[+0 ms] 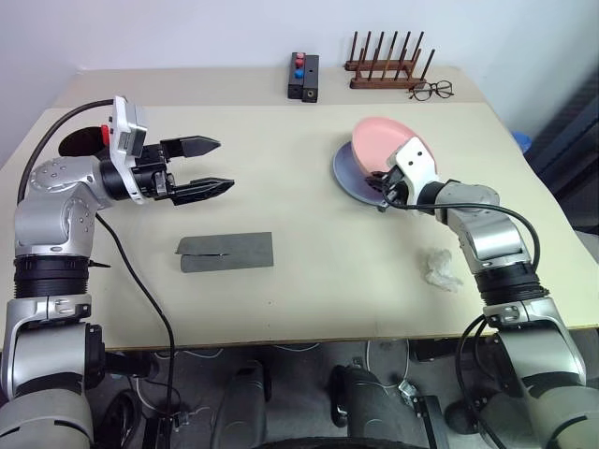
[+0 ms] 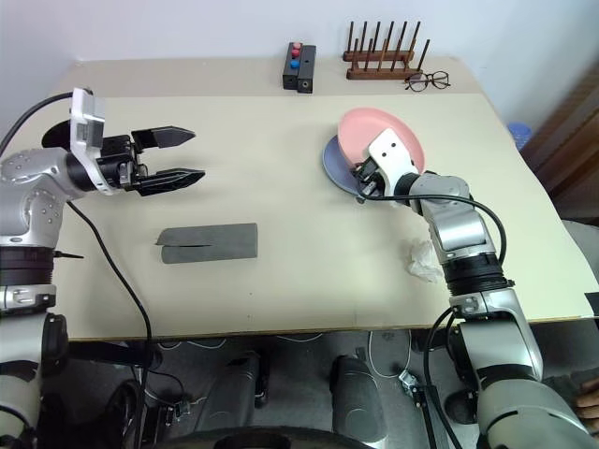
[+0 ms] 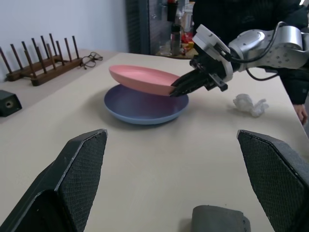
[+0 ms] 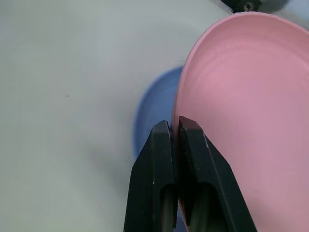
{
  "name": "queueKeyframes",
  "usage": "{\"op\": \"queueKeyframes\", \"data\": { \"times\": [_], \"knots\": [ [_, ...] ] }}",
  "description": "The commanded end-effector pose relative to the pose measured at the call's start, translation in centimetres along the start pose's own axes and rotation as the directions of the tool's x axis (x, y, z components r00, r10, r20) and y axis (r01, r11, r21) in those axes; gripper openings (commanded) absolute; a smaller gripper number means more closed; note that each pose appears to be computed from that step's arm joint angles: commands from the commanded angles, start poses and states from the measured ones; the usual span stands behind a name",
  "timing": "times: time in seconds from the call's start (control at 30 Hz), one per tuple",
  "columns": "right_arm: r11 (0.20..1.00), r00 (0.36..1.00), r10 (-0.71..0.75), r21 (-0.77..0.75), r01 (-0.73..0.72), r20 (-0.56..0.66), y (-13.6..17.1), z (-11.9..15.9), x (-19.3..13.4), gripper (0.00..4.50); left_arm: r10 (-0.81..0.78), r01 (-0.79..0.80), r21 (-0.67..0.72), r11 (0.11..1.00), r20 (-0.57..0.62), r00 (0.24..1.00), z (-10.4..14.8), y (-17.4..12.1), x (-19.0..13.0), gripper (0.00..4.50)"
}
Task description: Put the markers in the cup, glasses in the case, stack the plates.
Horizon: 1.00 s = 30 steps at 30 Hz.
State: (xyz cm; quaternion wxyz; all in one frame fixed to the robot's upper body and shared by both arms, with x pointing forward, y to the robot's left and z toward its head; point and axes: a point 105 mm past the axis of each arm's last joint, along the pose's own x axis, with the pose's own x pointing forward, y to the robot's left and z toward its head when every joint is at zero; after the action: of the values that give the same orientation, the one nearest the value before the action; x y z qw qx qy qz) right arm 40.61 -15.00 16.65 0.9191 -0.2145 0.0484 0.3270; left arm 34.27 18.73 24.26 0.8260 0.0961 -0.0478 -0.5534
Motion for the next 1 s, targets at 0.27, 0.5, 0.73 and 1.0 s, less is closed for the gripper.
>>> {"op": "queueKeyframes", "data": {
  "times": [0.27,0.5,0.73,1.0],
  "knots": [
    [0.997,0.992,-0.057,0.061,0.05,0.117,-2.4,3.1,-2.3,3.81,-0.023,0.022,0.041,0.999,0.026,0.999,1.5,-0.2,0.3,4.5],
    [0.929,0.99,0.087,0.348,-0.122,0.115,-1.6,2.8,-10.0,4.35,-0.08,0.08,0.008,0.997,0.029,0.996,1.1,-1.0,0.7,4.5],
    [0.912,0.945,0.223,0.394,-0.114,-0.241,1.2,-1.4,-14.9,4.35,-0.167,0.168,-0.025,0.986,0.013,0.986,0.6,-2.1,1.1,4.5],
    [0.965,0.895,0.189,0.245,-0.093,-0.404,2.1,-5.9,-15.2,4.35,-0.224,0.224,-0.024,0.974,-0.031,0.974,-0.1,-3.0,0.9,4.5]
  ]
}}
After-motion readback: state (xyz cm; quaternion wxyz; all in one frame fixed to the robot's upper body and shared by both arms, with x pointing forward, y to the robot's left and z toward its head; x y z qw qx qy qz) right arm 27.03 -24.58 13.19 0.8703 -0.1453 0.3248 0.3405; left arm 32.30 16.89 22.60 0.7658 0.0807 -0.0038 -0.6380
